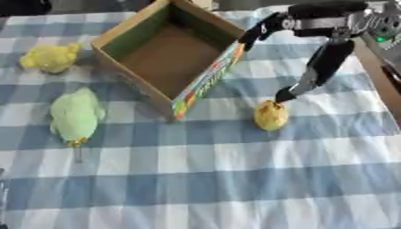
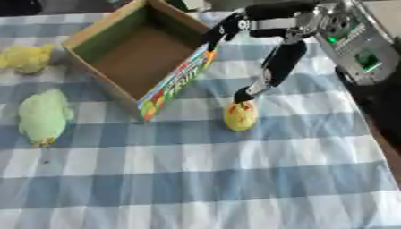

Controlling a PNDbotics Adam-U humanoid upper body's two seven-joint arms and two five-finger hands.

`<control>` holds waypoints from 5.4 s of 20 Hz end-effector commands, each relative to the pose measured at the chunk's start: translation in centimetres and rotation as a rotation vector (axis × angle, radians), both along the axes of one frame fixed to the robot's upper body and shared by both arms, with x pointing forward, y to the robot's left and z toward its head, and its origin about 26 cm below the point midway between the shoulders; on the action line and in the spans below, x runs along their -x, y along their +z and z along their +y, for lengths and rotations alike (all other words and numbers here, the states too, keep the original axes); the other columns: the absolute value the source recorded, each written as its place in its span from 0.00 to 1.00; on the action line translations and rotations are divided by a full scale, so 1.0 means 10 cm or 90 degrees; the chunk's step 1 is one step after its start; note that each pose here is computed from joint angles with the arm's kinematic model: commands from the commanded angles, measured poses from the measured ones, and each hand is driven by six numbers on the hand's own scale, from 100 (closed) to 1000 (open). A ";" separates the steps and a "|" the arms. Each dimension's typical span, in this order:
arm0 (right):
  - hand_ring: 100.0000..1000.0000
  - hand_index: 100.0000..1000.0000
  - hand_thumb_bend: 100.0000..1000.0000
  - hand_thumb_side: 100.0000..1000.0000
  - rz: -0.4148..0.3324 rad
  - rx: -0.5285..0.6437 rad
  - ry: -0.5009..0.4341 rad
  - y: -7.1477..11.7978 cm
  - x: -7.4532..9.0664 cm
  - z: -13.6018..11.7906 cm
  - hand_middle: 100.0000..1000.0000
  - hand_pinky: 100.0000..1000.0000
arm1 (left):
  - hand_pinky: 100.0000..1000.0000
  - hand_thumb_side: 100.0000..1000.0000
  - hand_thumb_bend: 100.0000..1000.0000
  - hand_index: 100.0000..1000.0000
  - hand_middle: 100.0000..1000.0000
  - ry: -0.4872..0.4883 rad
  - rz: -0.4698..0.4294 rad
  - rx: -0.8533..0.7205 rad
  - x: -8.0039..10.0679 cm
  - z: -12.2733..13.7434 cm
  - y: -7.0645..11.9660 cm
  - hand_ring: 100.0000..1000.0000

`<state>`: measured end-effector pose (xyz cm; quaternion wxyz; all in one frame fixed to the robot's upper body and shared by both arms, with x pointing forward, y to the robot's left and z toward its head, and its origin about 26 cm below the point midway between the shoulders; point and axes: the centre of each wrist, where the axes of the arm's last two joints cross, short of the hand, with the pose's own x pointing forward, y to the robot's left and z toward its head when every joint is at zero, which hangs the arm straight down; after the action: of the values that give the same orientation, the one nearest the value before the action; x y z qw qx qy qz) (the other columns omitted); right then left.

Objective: Pick up objects on the table and place them in the box.

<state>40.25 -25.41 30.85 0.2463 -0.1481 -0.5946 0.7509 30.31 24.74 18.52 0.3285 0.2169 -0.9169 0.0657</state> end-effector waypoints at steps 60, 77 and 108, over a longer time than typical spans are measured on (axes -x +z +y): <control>0.72 0.59 0.00 0.24 -0.043 -0.019 -0.144 -0.72 0.05 -0.20 0.32 0.72 | 0.41 0.78 0.00 0.71 0.56 -0.019 -0.017 -0.010 0.01 -0.05 0.08 0.54; 0.67 0.56 0.00 0.00 -0.120 -0.127 -0.095 -0.19 0.12 0.05 0.25 0.69 | 0.42 0.77 0.00 0.71 0.56 -0.020 -0.016 -0.012 0.01 -0.05 0.08 0.54; 0.69 0.59 0.00 0.00 -0.139 -0.163 -0.035 0.00 -0.53 1.50 0.28 0.71 | 0.42 0.77 0.00 0.70 0.56 -0.055 -0.012 -0.014 0.01 -0.12 0.07 0.55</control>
<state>45.53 -10.82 29.81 0.2288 -0.2020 -0.7006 0.6450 30.39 23.67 18.61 0.3313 0.1851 -0.9241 0.0452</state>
